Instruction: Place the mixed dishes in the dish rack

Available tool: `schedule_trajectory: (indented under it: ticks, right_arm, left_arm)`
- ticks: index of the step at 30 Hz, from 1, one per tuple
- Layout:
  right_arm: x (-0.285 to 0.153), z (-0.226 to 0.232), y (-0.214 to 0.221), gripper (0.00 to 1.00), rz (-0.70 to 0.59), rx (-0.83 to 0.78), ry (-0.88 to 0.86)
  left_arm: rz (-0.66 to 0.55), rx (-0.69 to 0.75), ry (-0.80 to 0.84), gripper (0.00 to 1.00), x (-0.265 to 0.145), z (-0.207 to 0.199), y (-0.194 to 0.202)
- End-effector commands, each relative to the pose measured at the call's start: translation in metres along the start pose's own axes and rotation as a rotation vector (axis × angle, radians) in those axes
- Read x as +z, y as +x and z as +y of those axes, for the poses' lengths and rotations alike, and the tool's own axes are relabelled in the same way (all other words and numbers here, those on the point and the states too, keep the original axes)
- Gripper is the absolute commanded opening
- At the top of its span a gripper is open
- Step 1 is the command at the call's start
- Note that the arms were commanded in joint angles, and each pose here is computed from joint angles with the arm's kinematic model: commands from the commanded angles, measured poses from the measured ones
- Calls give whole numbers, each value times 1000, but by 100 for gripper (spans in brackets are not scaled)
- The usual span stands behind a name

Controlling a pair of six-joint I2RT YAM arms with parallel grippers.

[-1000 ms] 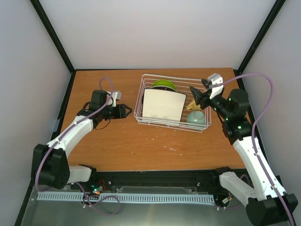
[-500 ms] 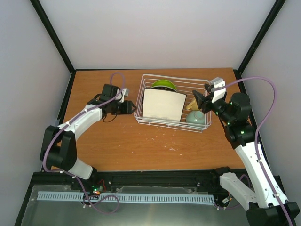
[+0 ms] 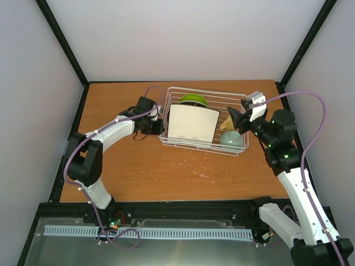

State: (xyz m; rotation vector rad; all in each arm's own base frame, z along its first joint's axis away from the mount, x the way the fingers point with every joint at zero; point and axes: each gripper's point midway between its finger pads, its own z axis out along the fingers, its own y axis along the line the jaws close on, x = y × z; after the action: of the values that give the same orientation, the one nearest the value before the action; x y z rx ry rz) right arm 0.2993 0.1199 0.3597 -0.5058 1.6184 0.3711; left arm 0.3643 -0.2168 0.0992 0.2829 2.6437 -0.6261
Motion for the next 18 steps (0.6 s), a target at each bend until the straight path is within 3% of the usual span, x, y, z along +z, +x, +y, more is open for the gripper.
schedule_trajectory:
  ticks: [1,11,18]
  right_arm:
    - [-6,0,-4,58,-12,-20,9]
    - [-8,5,-2,57,-5,-17,-18]
    - [-11,11,-2,56,-6,-4,-45]
  left_arm:
    - [24,7,-85,1,0,3,-1]
    - [-11,-100,-195,1,-45,12,10]
    - [-49,-252,-287,1,-73,17,38]
